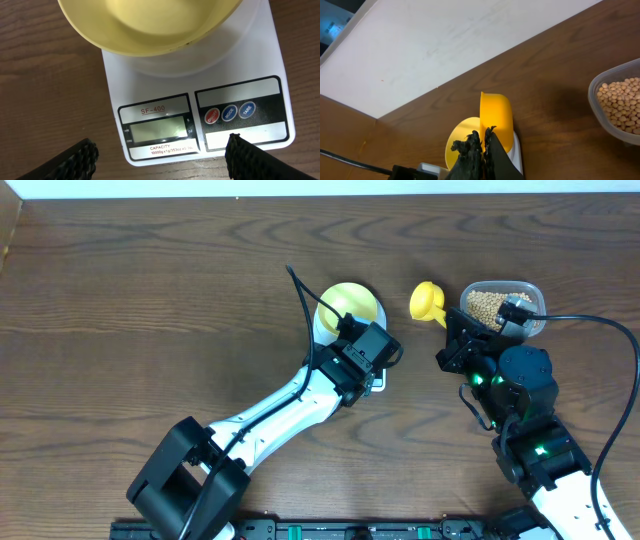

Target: Scoop item into bowl and weigh 50g on scale

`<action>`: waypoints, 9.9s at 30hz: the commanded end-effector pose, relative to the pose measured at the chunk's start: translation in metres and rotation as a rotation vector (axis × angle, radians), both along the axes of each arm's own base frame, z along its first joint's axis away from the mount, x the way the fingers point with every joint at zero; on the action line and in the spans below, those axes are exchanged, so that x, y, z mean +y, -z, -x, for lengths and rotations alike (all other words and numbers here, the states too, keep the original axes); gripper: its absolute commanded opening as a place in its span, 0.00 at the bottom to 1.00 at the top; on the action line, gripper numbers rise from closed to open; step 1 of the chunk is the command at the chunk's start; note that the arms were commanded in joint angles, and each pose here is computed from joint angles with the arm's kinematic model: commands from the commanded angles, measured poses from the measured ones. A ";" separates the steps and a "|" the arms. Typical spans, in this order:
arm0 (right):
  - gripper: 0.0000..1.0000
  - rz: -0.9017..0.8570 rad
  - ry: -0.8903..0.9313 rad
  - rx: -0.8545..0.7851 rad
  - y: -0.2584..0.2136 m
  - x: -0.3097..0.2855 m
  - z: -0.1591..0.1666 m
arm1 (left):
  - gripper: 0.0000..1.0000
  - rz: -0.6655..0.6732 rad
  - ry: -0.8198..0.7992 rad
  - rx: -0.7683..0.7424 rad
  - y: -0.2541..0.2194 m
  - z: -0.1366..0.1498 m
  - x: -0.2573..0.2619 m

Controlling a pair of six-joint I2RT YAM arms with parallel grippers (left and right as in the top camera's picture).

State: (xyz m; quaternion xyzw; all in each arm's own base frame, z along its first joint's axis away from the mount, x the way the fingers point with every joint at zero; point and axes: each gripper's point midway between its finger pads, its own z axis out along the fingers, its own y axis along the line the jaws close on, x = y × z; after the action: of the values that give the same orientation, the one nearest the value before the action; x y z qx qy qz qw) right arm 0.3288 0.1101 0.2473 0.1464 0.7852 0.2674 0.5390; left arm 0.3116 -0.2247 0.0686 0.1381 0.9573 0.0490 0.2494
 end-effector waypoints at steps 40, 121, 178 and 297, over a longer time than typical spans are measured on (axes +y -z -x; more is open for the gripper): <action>0.01 -0.006 0.024 -0.021 -0.010 -0.005 -0.001 | 0.83 -0.046 -0.012 0.033 0.027 0.002 0.003; 0.01 -0.006 0.020 -0.021 -0.010 -0.005 0.000 | 0.84 -0.021 -0.079 -0.008 0.047 -0.007 0.010; 0.01 -0.007 0.020 -0.021 -0.010 -0.005 0.000 | 0.84 -0.029 -0.113 0.001 0.053 -0.014 0.021; 0.01 -0.005 0.024 -0.020 -0.010 -0.005 -0.001 | 0.84 0.024 -0.087 -0.084 0.007 -0.011 0.011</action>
State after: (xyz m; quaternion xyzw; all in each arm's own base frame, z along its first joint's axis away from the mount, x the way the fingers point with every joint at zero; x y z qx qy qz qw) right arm 0.3283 0.1099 0.2455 0.1467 0.7874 0.2657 0.5365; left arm 0.3236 -0.2205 0.0607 0.0950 0.9523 0.0448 0.2866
